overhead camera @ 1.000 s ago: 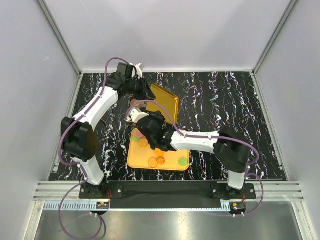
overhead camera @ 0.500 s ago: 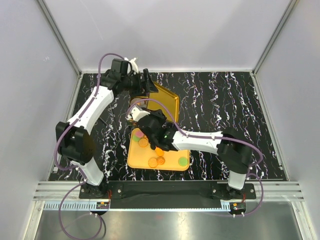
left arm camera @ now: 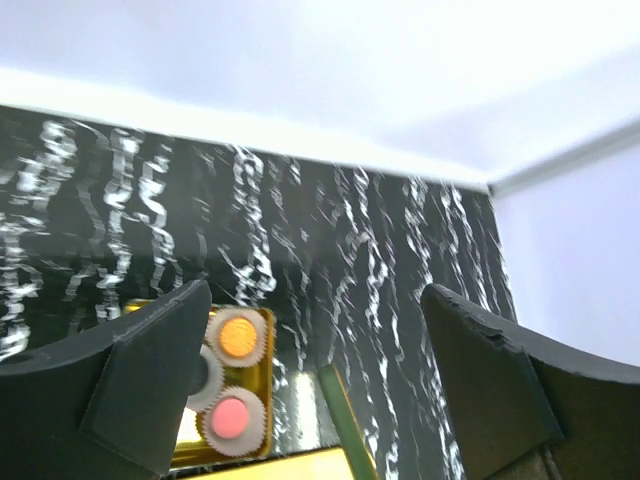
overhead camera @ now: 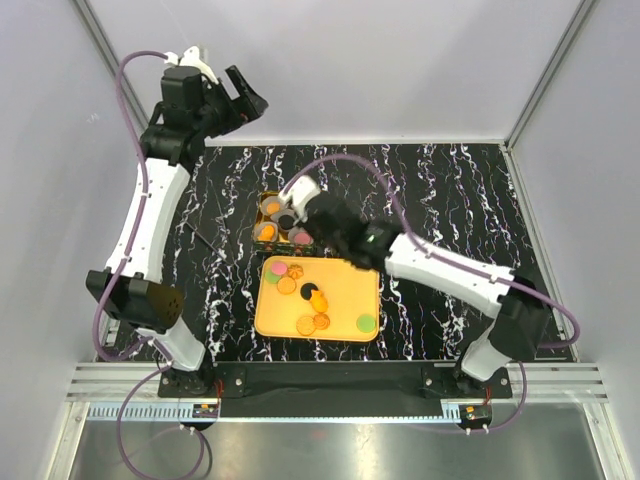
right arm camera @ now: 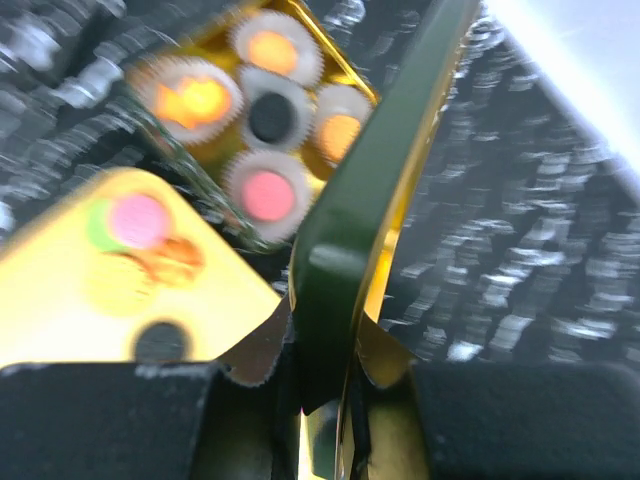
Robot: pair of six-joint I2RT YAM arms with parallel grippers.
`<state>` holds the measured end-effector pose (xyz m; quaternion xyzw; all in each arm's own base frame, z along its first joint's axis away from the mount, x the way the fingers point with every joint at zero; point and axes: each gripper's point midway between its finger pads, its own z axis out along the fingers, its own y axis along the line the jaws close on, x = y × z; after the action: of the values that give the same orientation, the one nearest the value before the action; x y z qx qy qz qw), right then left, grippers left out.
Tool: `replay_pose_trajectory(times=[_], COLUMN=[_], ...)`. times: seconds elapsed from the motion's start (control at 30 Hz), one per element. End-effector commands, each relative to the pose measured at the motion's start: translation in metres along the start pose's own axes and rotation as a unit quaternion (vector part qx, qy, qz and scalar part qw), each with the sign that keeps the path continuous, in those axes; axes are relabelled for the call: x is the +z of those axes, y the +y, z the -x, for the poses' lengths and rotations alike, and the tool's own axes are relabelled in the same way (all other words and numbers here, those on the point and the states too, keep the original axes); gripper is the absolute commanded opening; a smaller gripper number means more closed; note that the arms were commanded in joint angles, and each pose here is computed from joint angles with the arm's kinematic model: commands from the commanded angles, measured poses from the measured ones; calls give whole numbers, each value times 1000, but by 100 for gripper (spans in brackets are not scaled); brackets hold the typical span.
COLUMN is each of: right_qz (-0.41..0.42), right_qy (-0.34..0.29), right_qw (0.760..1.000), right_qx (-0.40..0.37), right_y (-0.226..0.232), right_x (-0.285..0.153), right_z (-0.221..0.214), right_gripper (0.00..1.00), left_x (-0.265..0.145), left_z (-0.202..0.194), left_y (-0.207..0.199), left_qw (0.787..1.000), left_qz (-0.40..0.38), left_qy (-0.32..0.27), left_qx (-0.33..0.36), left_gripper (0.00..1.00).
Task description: Pack the cookies
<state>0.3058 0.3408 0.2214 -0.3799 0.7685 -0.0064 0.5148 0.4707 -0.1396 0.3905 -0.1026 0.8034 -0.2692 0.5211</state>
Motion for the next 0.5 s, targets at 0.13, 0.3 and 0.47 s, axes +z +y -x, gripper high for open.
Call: replay_pose_trajectory(times=[0.13, 0.3, 0.47], right_qz=[261, 409, 498], right_qy=[-86, -73, -118], right_qw=[922, 809, 715], right_qx=[273, 415, 476], right_y=[-25, -33, -47], right_x=[-29, -8, 15], right_z=[75, 80, 94], right_gripper=[0, 0, 0], left_x=[-57, -54, -37], left_z=[28, -14, -77], left_y=[23, 54, 82], left_qw=[993, 995, 996], left_qz=[67, 85, 89], left_qy=[-98, -52, 20], left_qx=[15, -1, -9], left_gripper=[92, 91, 94])
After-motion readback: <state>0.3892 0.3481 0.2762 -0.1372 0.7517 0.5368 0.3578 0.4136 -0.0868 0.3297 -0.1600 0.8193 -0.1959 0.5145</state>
